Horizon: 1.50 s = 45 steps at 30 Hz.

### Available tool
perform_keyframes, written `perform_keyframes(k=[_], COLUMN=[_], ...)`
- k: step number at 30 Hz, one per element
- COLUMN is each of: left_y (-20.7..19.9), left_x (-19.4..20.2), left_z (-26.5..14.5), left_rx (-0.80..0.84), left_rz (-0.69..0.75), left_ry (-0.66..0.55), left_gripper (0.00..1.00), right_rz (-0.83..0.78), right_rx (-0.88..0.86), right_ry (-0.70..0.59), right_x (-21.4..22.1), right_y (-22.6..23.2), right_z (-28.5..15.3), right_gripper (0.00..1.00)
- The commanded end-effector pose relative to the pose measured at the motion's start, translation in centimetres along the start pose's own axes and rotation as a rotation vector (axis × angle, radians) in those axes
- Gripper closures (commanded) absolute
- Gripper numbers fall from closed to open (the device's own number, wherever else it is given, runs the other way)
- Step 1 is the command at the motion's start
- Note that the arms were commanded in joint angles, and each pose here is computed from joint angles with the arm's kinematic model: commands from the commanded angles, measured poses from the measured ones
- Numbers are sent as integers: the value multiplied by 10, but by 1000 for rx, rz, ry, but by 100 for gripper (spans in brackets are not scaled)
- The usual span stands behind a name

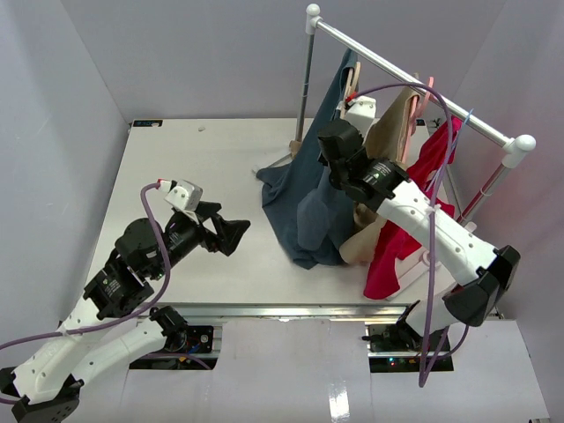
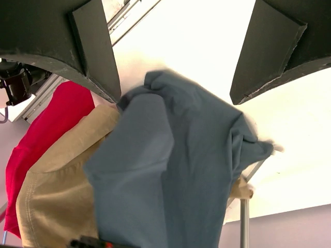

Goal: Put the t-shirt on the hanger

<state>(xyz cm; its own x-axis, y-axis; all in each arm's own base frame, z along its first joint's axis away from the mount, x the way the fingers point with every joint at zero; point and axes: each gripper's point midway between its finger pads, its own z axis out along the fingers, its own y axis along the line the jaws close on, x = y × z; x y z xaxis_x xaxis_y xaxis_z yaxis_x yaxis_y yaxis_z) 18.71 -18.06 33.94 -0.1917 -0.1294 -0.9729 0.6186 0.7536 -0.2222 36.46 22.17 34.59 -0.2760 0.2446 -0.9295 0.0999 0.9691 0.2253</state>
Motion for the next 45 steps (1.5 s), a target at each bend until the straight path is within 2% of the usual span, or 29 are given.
perform_keyframes(k=[1, 15, 27, 37, 45], left_y=[9, 9, 4, 2, 2], left_x=[16, 13, 27, 26, 29], left_z=[-3, -6, 3, -2, -2], left_rx=[-23, -26, 4, 16, 20], left_rz=[39, 18, 11, 15, 17], left_ry=[19, 5, 59, 46, 52], left_gripper=[2, 2, 2, 2, 2], right_rz=[220, 245, 373, 349, 341], right_rx=[70, 175, 205, 248, 257], right_ry=[-248, -295, -286, -289, -278], right_x=[-85, -87, -87, -82, -74], right_y=[8, 12, -11, -12, -19], right_z=[-4, 25, 70, 93, 90], right_gripper=[92, 92, 92, 92, 91])
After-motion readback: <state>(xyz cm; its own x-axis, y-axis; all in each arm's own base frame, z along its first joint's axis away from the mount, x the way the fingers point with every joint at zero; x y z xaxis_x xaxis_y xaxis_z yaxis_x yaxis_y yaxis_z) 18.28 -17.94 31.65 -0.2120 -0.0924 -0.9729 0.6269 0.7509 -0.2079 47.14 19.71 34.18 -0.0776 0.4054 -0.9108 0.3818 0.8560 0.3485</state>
